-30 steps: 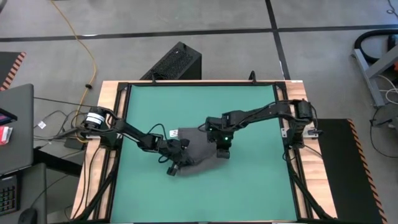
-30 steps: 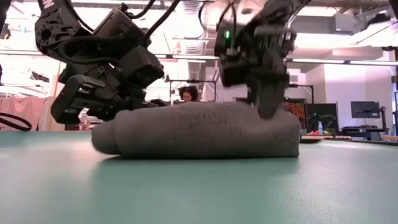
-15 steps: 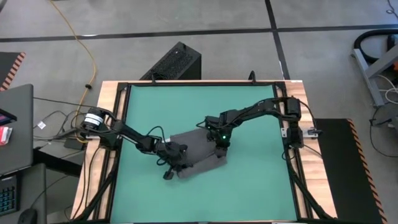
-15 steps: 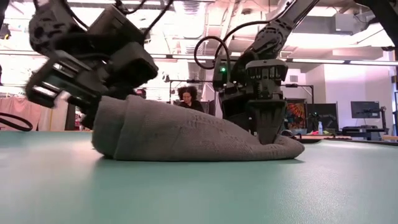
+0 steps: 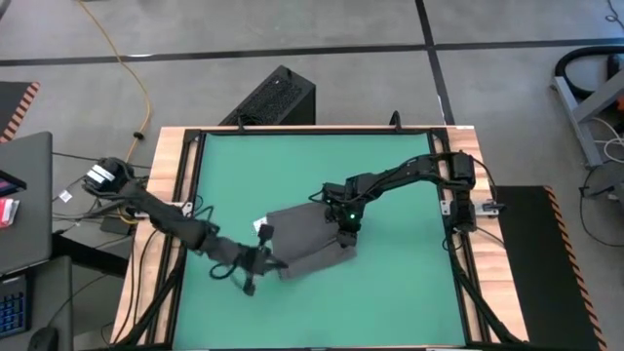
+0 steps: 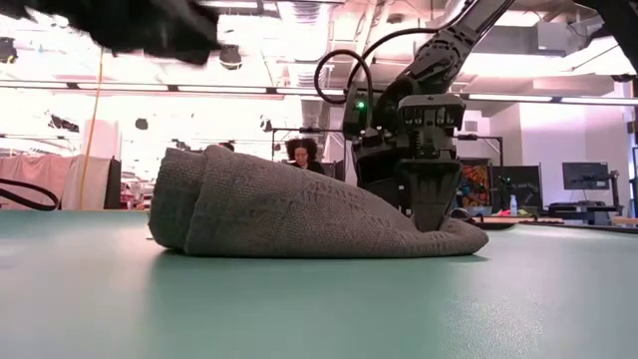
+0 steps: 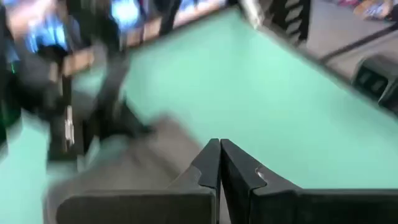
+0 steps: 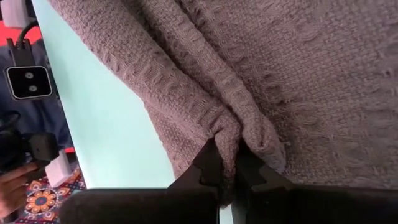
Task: Roll towel
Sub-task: Roll the gray towel
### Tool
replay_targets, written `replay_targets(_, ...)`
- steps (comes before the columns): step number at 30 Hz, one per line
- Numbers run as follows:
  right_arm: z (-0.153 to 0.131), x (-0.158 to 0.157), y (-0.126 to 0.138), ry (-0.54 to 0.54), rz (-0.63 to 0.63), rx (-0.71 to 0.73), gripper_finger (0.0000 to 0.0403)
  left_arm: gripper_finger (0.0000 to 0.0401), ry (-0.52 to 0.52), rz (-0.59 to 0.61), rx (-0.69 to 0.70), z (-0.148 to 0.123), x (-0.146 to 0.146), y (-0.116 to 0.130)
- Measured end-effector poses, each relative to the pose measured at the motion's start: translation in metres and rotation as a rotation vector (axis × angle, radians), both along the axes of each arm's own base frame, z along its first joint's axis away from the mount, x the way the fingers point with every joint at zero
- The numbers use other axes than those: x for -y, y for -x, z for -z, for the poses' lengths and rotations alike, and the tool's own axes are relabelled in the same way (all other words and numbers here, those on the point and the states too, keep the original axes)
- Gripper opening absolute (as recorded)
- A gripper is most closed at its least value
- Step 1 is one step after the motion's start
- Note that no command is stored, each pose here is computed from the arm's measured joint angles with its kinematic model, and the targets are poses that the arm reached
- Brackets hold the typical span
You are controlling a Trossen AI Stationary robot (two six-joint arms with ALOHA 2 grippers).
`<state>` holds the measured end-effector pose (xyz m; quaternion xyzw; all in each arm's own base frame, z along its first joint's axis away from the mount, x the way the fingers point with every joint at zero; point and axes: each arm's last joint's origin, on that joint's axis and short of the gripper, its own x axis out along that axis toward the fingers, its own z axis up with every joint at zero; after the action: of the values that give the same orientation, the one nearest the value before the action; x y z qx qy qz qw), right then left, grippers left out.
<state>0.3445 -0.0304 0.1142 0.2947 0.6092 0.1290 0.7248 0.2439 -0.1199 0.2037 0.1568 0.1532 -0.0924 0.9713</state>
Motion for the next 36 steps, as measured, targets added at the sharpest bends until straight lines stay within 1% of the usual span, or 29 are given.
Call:
replay_targets(2,0.0,-0.002,0.0,0.005,-0.005,0.002,0.0023,0.0,-0.051,0.032,0.035,0.001,0.011,-0.004)
replay_targets(3,0.0,-0.002,-0.001,0.009,-0.004,0.005,0.0023,0.0,-0.083,0.036,0.015,0.006,0.015,-0.009)
replay_targets(5,0.0,-0.002,-0.001,0.012,-0.004,0.008,0.0023,0.0,-0.168,0.042,-0.08,0.02,0.022,-0.019)
replay_targets(8,0.0,-0.001,-0.001,0.012,-0.002,0.012,0.0023,0.0,-0.271,0.062,-0.152,0.026,0.034,-0.04)
replay_targets(9,0.0,-0.001,-0.001,0.011,0.0,0.011,0.0023,0.0,-0.296,0.062,-0.173,0.028,0.038,-0.047)
replay_targets(12,0.0,-0.001,-0.002,0.011,0.003,0.014,0.0023,0.0,-0.318,0.098,-0.244,0.034,0.043,-0.062)
replay_targets(15,0.0,-0.001,-0.002,0.011,0.003,0.016,0.0023,0.0,-0.311,0.086,-0.269,0.033,0.043,-0.068)
replay_targets(20,0.0,-0.001,-0.002,0.01,0.003,0.016,0.0023,0.0,-0.316,-0.066,-0.337,0.042,0.028,-0.066)
replay_targets(23,0.0,-0.001,-0.002,0.01,0.003,0.018,0.0023,0.0,-0.264,-0.062,-0.359,0.049,0.022,-0.064)
replay_targets(27,0.0,-0.001,-0.003,0.011,0.003,0.024,0.0023,0.0,-0.218,-0.129,-0.399,0.061,0.013,-0.057)
replay_targets(36,0.0,-0.001,-0.003,0.012,0.003,0.028,0.0023,0.0,-0.098,-0.217,-0.446,0.081,0.006,-0.04)
